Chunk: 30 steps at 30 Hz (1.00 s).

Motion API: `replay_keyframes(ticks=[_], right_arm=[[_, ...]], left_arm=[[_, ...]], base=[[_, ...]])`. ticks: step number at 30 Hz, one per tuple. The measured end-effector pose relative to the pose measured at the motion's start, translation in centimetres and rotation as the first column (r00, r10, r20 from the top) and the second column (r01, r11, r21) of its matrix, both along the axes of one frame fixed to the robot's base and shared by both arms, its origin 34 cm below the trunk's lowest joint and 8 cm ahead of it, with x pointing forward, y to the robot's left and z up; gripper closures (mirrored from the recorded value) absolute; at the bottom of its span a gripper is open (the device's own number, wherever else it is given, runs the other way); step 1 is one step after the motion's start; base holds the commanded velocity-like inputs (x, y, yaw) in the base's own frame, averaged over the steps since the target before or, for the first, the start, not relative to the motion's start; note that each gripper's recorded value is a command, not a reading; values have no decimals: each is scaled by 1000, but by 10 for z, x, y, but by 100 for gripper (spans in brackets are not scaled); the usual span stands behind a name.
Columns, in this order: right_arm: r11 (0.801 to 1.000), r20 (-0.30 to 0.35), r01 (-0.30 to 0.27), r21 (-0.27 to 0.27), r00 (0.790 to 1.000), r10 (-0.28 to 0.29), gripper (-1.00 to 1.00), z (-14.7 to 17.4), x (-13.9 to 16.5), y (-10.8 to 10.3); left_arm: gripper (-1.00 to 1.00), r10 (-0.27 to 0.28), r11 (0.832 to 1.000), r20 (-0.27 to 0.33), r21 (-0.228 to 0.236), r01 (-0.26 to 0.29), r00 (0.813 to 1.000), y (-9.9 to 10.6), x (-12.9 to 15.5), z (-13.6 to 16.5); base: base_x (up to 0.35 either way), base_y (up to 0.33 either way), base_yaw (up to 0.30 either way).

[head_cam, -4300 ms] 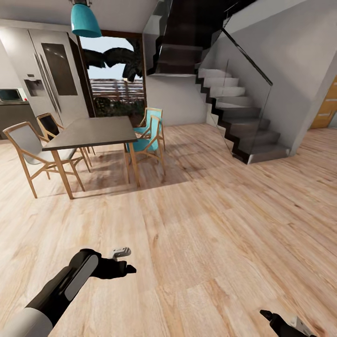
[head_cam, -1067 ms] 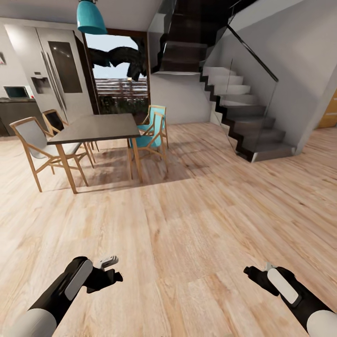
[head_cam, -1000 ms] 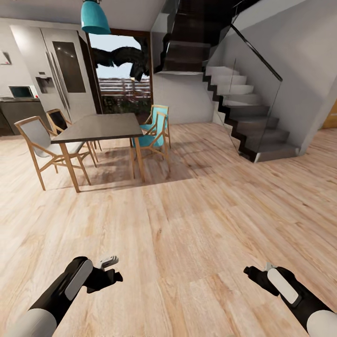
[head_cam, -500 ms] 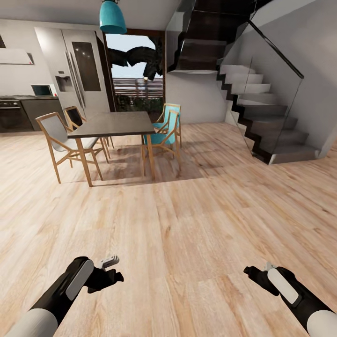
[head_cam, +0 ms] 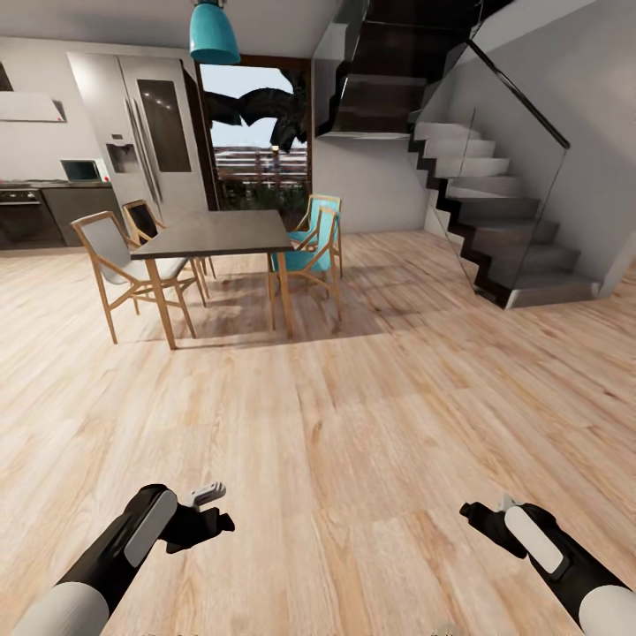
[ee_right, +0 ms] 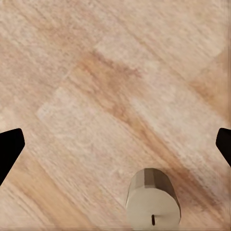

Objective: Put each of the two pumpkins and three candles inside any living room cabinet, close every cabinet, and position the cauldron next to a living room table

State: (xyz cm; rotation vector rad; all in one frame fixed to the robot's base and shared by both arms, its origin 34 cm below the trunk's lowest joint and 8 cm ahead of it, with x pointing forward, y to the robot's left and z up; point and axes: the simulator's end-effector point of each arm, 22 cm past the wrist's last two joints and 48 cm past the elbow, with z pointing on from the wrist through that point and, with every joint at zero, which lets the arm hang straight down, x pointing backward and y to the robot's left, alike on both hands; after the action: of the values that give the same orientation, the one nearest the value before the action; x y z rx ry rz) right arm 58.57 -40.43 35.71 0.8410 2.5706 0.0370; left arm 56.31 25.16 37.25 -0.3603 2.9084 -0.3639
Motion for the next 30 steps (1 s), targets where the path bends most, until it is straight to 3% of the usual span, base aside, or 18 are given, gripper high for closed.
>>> replay_keyframes(ticks=[21, 24, 26, 30], right_arm=[[1000, 2, -1, 1, 1000, 1, -100, 1, 1, 0], [1000, 8, 0, 3, 1000, 0, -100, -2, 1, -2], [1000, 38, -14, 20, 999, 14, -100, 1, 9, 3], [992, 161, -102, 79, 983, 88, -100, 29, 44, 37]], left_arm=[[-100, 2, 1000, -5, 8, -2, 1000, 1, -1, -1], [-100, 9, 1000, -24, 8, -9, 1000, 3, -8, -12], [-100, 23, 1000, -29, 11, -22, 999, 6, -13, -22], [-100, 59, 998, 16, 13, -59, 998, 4, -7, -37]], base=[[-57, 0, 0], [0, 0, 0], [0, 0, 0], [0, 0, 0]])
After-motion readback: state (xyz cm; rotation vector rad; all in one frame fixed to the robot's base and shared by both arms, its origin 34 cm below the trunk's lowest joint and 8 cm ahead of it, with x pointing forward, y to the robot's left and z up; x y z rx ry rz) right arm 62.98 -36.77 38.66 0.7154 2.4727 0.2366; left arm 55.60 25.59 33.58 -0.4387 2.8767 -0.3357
